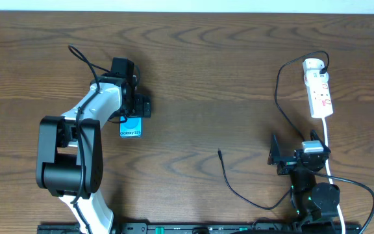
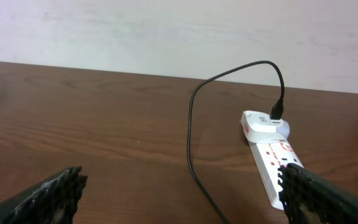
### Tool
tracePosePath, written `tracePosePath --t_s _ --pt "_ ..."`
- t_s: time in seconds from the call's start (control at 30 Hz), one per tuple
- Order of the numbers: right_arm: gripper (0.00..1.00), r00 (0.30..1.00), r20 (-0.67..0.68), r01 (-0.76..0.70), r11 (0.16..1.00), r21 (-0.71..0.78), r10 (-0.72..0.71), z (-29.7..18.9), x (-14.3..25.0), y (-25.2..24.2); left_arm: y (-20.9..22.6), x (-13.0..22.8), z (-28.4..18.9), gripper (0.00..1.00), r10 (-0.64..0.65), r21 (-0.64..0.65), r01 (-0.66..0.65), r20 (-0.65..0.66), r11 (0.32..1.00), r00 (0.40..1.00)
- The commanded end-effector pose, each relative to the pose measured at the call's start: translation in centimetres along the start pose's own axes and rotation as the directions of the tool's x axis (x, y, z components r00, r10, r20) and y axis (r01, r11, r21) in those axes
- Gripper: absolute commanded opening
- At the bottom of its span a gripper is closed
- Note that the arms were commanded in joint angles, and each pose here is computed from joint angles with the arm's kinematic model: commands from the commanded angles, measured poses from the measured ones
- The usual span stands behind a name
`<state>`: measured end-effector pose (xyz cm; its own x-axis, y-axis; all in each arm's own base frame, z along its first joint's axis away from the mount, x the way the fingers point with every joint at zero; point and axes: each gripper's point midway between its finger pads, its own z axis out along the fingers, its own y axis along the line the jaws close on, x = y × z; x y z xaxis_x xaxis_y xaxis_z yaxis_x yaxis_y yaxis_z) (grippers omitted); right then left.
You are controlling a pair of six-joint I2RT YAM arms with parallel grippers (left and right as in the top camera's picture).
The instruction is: Plug charger to phone and switch on socket
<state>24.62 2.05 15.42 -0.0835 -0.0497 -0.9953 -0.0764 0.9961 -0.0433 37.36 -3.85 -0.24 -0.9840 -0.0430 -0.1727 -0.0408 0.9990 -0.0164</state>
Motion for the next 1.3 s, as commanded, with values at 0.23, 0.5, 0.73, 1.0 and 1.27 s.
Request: tracePosePath --t_s 0.23,0.5,0.73,1.0,1.27 --pt "0.99 1.000 0.000 -0.002 1.000 -0.001 0.002 -0.02 0.05 0.01 0.30 1.08 1.20 0.98 -0.002 -0.008 0.002 -0.045 1.000 0.999" --pt "0.99 1.000 0.000 -0.002 1.000 -0.001 0.002 -0.02 0.05 0.01 0.35 1.36 1.33 0.90 -0.002 -0.009 0.001 -0.052 1.000 0.999" --pt "0.99 1.000 0.000 -0.002 1.000 -0.001 0.002 -0.02 0.05 0.01 0.35 1.36 1.33 0.87 -0.002 -0.009 0.001 -0.052 1.000 0.999" --pt "0.99 1.000 0.000 -0.002 1.000 -0.001 0.002 -0.02 0.05 0.01 0.35 1.37 1.33 0.75 -0.002 -0.010 0.002 -0.052 1.000 0.999" --pt "0.99 1.000 0.000 -0.002 1.000 -0.001 0.002 -0.02 0.05 0.01 0.35 1.36 1.33 0.65 -0.002 -0.009 0.002 -0.052 1.000 0.999"
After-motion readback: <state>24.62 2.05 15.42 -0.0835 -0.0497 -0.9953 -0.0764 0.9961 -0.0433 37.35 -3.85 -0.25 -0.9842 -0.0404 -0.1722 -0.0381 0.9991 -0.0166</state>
